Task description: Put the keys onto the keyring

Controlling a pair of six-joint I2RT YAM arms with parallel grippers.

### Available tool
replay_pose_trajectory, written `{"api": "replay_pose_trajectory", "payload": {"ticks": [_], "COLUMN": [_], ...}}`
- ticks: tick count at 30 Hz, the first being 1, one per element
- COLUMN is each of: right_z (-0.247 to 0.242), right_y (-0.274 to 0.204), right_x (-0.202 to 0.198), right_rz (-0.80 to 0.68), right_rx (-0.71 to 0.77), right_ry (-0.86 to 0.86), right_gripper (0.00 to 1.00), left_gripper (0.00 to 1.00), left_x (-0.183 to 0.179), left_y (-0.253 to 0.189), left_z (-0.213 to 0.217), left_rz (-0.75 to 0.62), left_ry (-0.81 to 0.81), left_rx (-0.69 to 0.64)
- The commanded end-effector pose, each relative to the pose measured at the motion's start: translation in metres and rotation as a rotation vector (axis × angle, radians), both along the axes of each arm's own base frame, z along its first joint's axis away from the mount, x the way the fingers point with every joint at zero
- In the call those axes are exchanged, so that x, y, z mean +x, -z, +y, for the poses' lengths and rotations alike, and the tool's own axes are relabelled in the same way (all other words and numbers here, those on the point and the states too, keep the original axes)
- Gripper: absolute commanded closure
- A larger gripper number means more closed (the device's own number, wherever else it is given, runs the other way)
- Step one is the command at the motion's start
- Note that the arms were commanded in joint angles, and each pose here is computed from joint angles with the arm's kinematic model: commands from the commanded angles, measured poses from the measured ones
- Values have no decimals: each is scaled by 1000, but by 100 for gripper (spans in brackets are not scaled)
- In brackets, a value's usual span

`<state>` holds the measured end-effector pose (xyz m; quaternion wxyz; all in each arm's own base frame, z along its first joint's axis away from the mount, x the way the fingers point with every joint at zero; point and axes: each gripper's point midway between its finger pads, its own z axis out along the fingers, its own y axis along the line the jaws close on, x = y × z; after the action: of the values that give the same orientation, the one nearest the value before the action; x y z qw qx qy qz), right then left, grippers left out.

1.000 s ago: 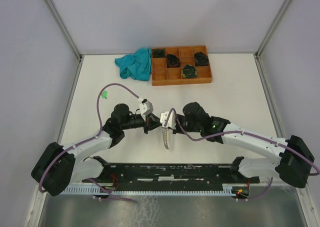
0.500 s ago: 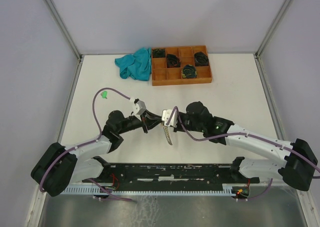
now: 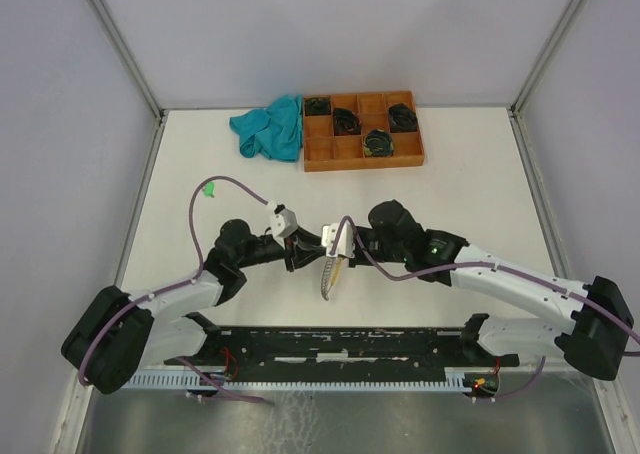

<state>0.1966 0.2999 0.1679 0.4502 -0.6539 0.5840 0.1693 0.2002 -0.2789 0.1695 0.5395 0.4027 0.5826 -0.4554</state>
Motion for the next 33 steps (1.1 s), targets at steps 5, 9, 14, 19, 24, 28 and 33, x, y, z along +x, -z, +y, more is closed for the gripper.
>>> {"api": "replay_pose_trajectory", "payload": {"ticks": [5, 9, 14, 19, 24, 28, 33], "right_z": [14, 15, 16, 16, 15, 5, -10], "right_y": [-26, -25, -24, -25, -24, -25, -15], "right_x": [0, -1, -1, -3, -3, 2, 3], "right_rz": [-36, -30, -25, -23, -17, -39, -30], "right_rx": [31, 28, 27, 32, 31, 26, 17], "right_ry": [-59, -67, -71, -76, -74, -10, 62], "right_gripper": [99, 99, 99, 99, 99, 99, 99], "left_gripper": [60, 60, 62, 70, 92, 97, 97], "left_x": [-5, -2, -4, -9, -10, -6, 5], "left_y": [5, 12, 16, 18, 21, 21, 9], "left_z": [-12, -15, -20, -25, -28, -24, -18], "left_rz": [-150, -175, -168, -143, -110, -105, -95], "left_ry": [168, 208, 278, 339, 362, 330, 232], "left_rx": [104, 145, 161, 158, 158, 170, 124]}}
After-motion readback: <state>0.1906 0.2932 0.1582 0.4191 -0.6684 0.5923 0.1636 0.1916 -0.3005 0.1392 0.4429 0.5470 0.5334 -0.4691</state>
